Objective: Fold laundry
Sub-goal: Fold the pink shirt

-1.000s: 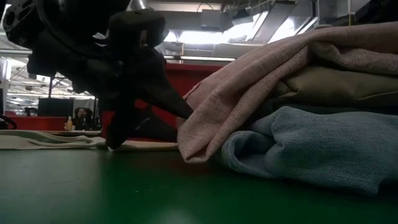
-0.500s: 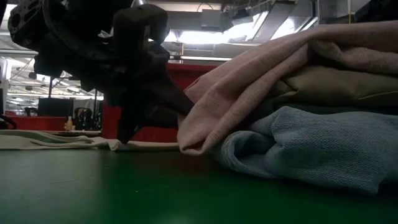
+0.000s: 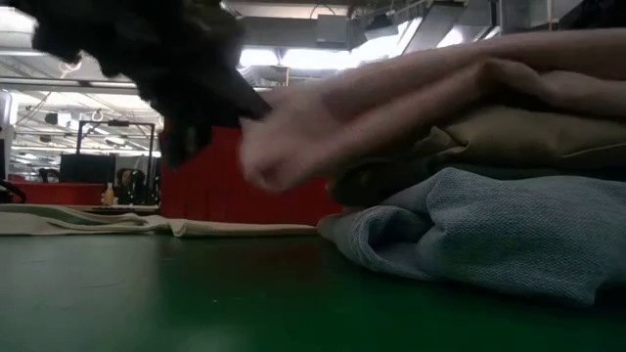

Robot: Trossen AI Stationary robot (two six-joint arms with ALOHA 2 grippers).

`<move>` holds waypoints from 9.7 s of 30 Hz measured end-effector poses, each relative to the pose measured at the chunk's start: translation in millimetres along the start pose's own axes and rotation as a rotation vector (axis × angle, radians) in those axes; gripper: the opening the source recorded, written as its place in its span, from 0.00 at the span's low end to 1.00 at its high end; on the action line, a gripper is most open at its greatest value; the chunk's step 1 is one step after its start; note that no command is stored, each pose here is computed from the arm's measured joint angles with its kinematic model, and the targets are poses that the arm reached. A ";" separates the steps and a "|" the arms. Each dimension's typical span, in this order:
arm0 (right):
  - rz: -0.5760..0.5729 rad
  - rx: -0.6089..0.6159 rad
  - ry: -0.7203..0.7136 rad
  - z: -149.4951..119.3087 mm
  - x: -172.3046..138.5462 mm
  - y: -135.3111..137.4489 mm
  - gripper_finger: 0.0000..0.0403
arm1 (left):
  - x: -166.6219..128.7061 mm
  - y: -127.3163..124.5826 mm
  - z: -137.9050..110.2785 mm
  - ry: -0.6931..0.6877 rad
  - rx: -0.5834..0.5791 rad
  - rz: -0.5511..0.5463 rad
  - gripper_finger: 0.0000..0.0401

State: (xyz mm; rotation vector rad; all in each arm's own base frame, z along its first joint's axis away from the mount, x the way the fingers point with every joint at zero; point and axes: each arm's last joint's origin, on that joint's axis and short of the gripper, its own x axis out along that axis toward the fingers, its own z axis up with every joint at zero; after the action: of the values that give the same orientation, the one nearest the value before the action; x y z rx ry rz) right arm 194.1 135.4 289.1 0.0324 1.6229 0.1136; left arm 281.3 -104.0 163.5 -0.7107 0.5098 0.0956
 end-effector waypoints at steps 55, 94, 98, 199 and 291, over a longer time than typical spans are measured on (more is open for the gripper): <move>-0.211 -0.102 -0.476 84.6 45.8 2.8 0.39 | -85.6 -26.1 28.6 -0.056 -0.190 -0.063 0.01; 0.003 -0.093 -0.768 -11.8 -61.7 -29.5 0.39 | 77.9 -111.5 138.2 -0.114 -0.100 -0.397 0.02; 0.004 -0.071 -0.841 -29.8 -75.1 -37.9 0.39 | 101.4 -116.2 149.4 -0.104 -0.095 -0.438 0.02; 0.208 0.694 -0.324 -56.2 -47.4 -33.5 0.39 | 121.9 -132.3 148.2 -0.004 0.752 0.010 0.24; 0.447 1.021 -0.748 -100.0 57.9 -7.4 0.24 | 121.7 -134.8 146.4 -0.009 0.751 0.002 0.24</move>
State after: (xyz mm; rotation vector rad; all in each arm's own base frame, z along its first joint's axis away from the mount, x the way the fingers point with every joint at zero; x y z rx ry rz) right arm 91.4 127.9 236.0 1.0922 0.7598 -0.3601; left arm 482.6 -122.3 280.1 0.0252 0.4904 -0.0910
